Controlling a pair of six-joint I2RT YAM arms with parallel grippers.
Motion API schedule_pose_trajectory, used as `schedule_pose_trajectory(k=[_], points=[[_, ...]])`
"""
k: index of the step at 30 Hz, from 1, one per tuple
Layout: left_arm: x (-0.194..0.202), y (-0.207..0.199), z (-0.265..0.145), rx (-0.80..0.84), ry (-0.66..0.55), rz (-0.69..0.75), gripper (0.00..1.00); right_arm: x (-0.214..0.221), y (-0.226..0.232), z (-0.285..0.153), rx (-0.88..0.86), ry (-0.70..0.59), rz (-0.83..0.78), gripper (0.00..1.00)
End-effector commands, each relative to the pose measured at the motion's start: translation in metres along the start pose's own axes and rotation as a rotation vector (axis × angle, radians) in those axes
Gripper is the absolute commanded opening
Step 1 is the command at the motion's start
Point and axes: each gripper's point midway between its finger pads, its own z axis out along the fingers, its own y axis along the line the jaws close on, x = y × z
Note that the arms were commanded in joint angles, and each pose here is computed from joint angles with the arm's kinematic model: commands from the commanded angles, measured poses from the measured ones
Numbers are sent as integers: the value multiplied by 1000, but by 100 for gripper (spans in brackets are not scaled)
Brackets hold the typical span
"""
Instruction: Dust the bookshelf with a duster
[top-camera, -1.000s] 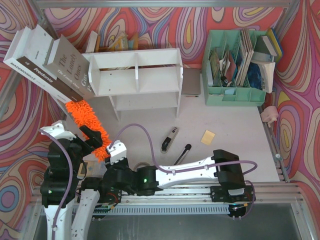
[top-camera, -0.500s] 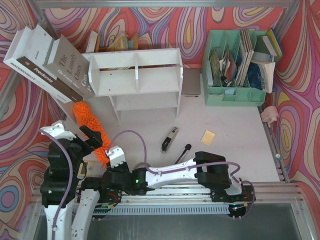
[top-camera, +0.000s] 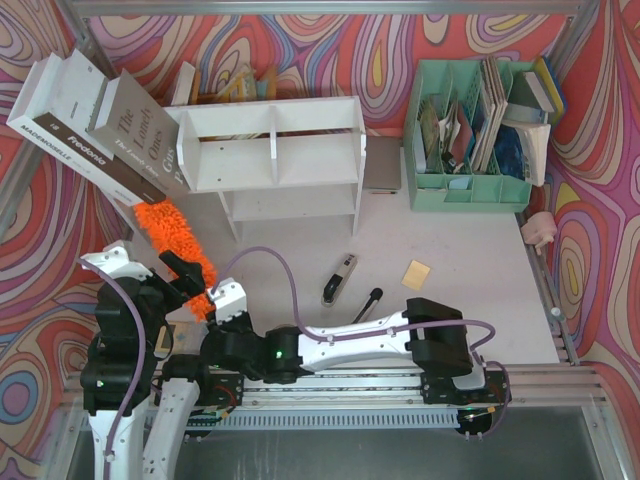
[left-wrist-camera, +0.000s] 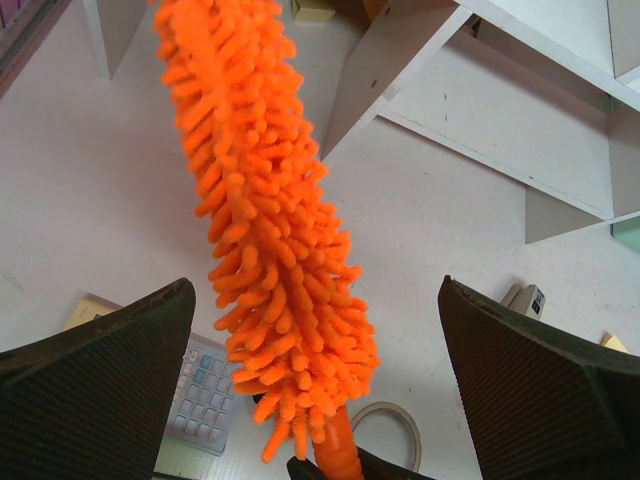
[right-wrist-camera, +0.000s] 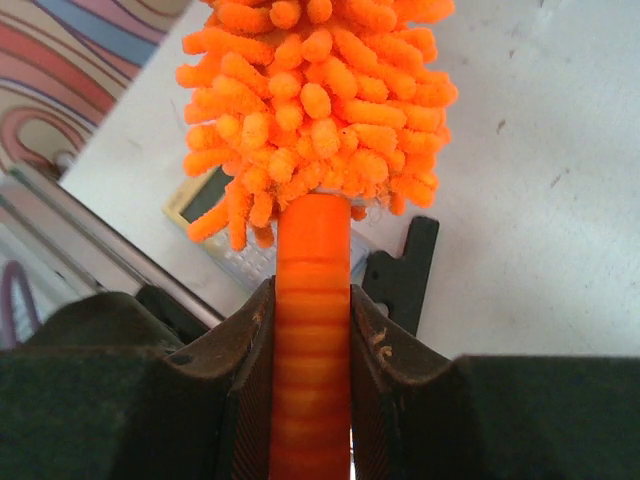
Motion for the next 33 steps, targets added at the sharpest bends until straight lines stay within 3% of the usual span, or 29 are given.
schedule_pose_trajectory(k=[1,5,7,13,18,28,33], points=[[0,3,1,-15,-9,-6,98,-75,18,-18,-45,-169,108,0],[0,4,1,-16,-10,-6,98,-43,10,-5,-18,-103,113,0],[0,3,1,-14,-11,-6,98,9,7,9,-22,8,99,0],[0,4,0,-16,-15,-7,98,33,-5,15,38,67,83,0],[0,3,0,-14,-14,-8,98,21,-5,13,44,45,90,0],[1,3,1,-15,-9,-7,98,-72,-3,-23,0,-163,137,0],[0,3,1,-16,-9,-7,98,-57,1,-19,-21,-123,140,0]])
